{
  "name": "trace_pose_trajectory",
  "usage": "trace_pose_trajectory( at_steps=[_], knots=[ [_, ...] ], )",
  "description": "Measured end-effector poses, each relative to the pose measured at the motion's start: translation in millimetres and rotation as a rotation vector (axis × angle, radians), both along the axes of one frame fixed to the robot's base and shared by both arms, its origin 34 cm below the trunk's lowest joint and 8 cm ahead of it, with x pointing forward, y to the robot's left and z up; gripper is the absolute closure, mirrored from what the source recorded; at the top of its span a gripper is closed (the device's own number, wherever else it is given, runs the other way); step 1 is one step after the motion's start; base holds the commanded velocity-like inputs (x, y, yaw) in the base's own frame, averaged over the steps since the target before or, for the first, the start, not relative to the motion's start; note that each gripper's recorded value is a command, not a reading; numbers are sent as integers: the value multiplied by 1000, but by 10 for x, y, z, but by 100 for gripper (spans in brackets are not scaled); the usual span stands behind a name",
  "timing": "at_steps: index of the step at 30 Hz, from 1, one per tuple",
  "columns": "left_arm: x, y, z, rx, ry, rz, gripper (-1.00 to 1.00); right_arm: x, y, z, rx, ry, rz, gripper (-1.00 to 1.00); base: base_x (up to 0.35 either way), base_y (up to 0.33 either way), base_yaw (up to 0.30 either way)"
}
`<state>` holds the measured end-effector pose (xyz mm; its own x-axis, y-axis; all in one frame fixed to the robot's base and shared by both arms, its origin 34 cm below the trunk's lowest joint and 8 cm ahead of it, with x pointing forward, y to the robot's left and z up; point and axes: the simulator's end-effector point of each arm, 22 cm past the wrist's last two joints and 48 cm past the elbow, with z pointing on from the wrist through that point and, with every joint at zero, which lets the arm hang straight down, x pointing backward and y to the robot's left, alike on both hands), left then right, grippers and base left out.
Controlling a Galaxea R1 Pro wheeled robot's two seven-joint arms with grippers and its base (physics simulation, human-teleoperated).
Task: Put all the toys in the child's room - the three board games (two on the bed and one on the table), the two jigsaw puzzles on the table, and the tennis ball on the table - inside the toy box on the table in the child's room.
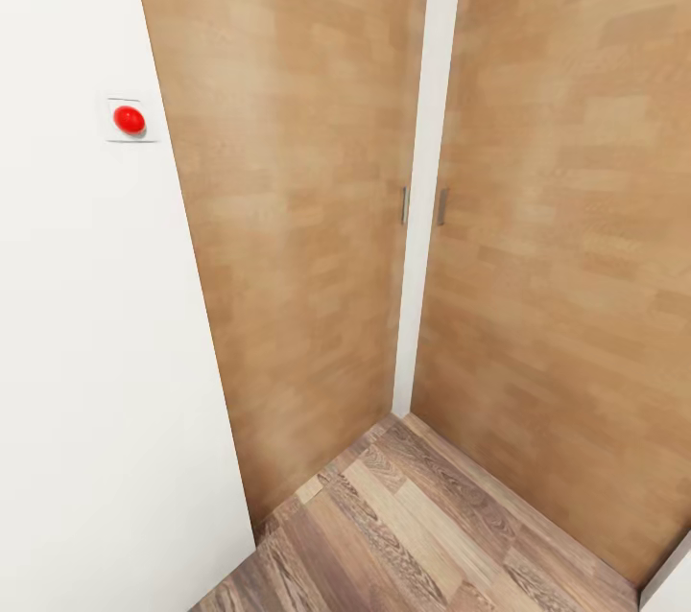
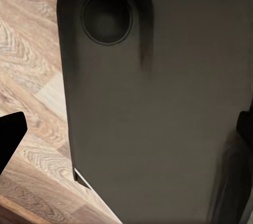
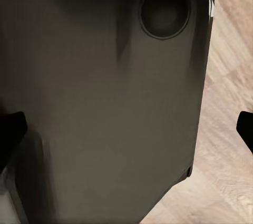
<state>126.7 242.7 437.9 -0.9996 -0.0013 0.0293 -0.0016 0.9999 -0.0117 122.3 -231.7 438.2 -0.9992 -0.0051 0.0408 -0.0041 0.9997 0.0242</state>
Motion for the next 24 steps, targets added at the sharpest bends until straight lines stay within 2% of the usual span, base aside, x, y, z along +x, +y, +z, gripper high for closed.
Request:
trace_pose_trajectory(
  at_steps=[15,24],
  knots=[
    [0,-2,0,0,0,-1,-100,3,-46,-1,-7,-1,-13,-100,0,0,-2],
    [1,-4,0,0,0,-1,-100,5,-30,-1,-5,-2,-19,-100,0,0,-188]
  ],
)
